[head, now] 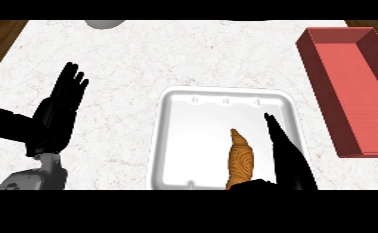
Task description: Pick the croissant from the tray and place it in the cardboard box
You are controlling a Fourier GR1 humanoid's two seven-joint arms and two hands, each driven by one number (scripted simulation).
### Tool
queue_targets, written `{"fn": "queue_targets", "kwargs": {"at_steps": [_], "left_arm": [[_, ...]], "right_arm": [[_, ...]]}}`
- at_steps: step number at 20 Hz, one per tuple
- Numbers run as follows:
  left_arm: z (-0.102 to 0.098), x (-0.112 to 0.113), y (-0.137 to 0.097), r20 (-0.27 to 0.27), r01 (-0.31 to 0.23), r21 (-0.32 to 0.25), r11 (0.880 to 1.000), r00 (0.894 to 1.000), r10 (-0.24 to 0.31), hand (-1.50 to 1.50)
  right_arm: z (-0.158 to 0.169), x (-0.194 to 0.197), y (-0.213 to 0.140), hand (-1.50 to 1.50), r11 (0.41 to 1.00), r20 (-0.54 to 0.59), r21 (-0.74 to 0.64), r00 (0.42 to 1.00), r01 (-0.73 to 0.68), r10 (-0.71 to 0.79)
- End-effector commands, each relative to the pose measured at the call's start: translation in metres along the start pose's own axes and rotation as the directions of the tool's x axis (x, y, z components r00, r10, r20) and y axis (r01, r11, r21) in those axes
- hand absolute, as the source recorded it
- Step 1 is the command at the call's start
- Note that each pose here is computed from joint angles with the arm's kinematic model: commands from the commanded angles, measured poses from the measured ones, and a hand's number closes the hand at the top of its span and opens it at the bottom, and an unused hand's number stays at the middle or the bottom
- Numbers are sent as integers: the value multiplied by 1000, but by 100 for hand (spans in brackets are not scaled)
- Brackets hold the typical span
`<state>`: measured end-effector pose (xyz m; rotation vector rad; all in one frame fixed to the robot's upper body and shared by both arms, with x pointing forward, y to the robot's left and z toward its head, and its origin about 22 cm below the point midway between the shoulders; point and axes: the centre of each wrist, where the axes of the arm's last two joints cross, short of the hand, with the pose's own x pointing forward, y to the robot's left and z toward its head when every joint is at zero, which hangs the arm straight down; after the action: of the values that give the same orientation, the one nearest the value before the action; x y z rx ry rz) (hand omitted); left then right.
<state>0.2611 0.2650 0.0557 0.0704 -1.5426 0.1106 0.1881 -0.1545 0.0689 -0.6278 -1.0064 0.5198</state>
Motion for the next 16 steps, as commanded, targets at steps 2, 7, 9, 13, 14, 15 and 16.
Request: {"fn": "queue_targets", "kwargs": {"at_steps": [2, 7, 9, 13, 14, 15, 16], "left_arm": [[6, -3, -12, -5, 8, 6, 1000, 1000, -7, 0], [-5, 1, -5, 4, -12, 5, 1000, 1000, 12, 0], [-6, 7, -15, 3, -2, -9, 1000, 1000, 2, 0], [3, 13, -11, 5, 5, -7, 1000, 1000, -5, 0], [24, 10, -1, 12, 11, -7, 1000, 1000, -11, 0], [3, -8, 3, 1, 11, -3, 1000, 1000, -11, 0], [5, 0, 2, -15, -9, -5, 1000, 1000, 9, 0]], "right_arm": [[-9, 6, -5, -150, 1000, -1, 19, 1000, -1, 1], [-6, -8, 5, -150, 999, -16, 34, 1000, -15, 16], [-23, 1, 3, -150, 999, -22, 39, 1000, -7, 8], [-27, -19, 33, -150, 998, -25, 52, 999, -24, 25], [-21, -4, 28, -150, 999, -34, 42, 999, -5, 6], [-17, -29, 40, -150, 998, -44, 58, 999, -23, 25], [5, -2, 27, -150, 999, -52, 47, 999, -12, 15]]}}
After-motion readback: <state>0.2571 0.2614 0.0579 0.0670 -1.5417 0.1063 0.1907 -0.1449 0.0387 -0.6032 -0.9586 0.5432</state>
